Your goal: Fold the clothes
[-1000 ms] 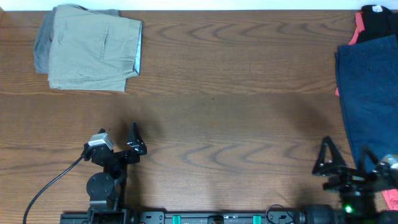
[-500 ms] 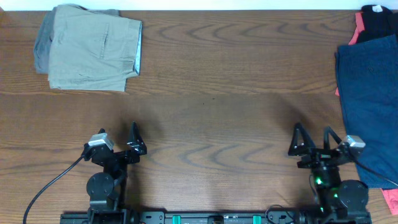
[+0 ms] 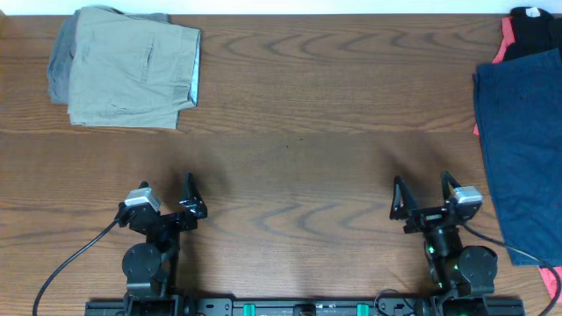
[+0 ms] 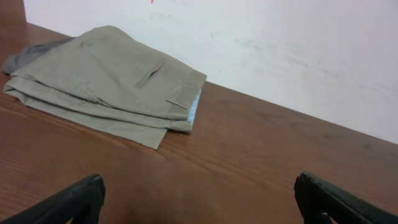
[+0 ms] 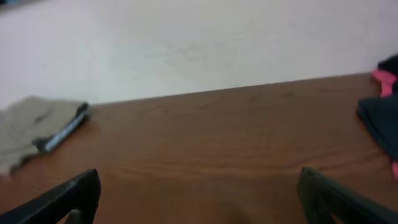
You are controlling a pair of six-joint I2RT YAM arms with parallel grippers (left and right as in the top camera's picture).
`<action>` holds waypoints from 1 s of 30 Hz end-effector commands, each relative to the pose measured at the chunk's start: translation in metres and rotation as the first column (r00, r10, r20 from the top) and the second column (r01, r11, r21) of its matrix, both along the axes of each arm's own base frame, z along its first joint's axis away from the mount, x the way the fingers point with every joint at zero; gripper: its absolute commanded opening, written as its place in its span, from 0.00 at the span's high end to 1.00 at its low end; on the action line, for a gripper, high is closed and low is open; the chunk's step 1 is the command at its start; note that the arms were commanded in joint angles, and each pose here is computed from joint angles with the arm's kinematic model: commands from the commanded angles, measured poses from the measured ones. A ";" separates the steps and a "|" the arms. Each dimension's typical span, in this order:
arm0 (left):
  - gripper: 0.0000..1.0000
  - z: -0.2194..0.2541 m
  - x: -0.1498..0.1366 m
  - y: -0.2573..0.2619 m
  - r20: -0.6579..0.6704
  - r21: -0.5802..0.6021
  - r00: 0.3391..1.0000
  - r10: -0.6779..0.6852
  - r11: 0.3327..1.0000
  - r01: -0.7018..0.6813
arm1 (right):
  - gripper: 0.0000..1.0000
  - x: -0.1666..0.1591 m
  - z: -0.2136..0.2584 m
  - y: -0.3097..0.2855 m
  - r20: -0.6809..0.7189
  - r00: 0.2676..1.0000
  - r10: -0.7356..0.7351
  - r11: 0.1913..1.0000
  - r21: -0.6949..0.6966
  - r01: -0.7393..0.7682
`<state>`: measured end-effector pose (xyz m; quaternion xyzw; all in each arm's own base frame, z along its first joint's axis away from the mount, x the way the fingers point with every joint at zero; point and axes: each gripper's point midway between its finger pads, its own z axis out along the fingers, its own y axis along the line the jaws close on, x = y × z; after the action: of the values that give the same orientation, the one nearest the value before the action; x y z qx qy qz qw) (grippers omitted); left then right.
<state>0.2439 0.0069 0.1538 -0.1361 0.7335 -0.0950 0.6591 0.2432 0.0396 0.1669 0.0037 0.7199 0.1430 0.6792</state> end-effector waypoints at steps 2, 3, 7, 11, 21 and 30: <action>0.02 -0.017 0.000 0.005 -0.043 0.013 0.999 0.027 1.000 -0.027 | 0.01 -0.002 -0.007 0.006 0.011 0.999 0.042 0.982 -0.183 -0.039; 0.02 -0.017 0.000 0.005 -0.043 0.013 0.999 0.027 1.000 -0.027 | 0.01 -0.001 -0.007 0.005 0.014 0.999 0.036 0.982 -0.185 -0.033; 0.02 -0.017 0.000 0.005 -0.043 0.013 0.999 0.027 1.000 -0.027 | 0.01 -0.001 -0.007 0.005 0.020 0.999 0.038 0.974 -0.224 -0.033; 0.02 -0.017 0.000 0.005 -0.043 0.013 0.999 0.027 1.000 -0.027 | 0.01 -0.001 -0.007 0.004 0.023 0.999 0.036 0.971 -0.236 -0.030; 0.02 -0.017 0.000 0.005 -0.043 0.013 0.999 0.027 1.000 -0.027 | 0.01 -0.001 -0.007 0.004 0.023 0.999 0.036 0.971 -0.236 -0.029; 0.02 -0.017 0.000 0.005 -0.043 0.013 0.999 0.027 1.000 -0.027 | 0.01 -0.001 -0.007 0.004 0.024 0.999 0.036 0.971 -0.236 -0.029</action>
<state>0.2439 0.0069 0.1538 -0.1361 0.7335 -0.0950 0.6591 0.2427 0.0411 0.1602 -0.0794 0.7245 0.0697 0.6811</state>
